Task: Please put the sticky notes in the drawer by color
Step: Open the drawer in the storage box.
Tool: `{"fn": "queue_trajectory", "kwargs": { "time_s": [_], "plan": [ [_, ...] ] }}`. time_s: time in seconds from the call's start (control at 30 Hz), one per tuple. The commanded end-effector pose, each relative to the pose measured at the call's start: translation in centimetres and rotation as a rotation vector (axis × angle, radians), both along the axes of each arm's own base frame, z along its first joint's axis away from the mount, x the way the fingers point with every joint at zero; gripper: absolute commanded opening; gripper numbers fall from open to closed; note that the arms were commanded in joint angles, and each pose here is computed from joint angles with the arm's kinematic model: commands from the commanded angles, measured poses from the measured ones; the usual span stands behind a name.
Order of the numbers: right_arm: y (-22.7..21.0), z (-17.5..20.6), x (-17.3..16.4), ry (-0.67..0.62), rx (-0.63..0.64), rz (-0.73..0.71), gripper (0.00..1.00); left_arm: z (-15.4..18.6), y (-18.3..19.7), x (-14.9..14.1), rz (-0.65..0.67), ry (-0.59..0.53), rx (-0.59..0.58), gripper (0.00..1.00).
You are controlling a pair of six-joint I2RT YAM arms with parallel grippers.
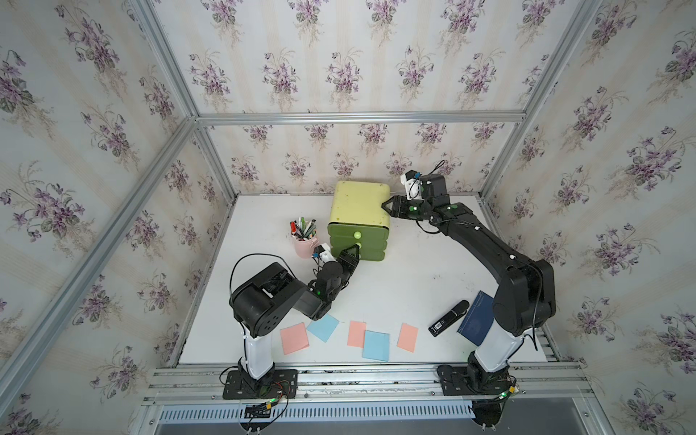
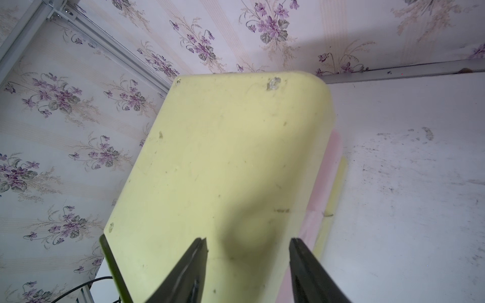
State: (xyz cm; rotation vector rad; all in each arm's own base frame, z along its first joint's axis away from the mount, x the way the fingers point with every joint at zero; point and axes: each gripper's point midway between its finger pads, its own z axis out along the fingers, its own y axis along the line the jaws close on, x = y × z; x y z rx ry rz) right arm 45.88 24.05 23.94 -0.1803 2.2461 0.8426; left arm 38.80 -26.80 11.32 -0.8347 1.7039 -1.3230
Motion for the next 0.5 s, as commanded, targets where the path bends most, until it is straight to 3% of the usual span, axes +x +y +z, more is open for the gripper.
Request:
{"fn": "queue_trajectory", "kwargs": {
  "time_s": [0.0, 0.33, 0.4, 0.47],
  "plan": [
    [0.1, -0.5, -0.3, 0.012, -0.002, 0.014, 0.55, 0.5, -0.2, 0.4, -0.008, -0.022, -0.029, 0.52],
    [-0.2, -1.0, -0.8, 0.013, -0.008, 0.012, 0.55, 1.5, -1.0, 0.8, -0.041, -0.028, -0.056, 0.47],
    [-0.2, -1.1, -0.9, 0.017, -0.011, 0.013, 0.56, 1.5, -1.0, 1.0, -0.04, -0.031, -0.057, 0.37],
    [-0.2, -1.3, -0.8, 0.019, -0.013, 0.013, 0.56, 1.4, -0.8, 1.2, -0.03, -0.032, -0.055, 0.36]
  ]
}}
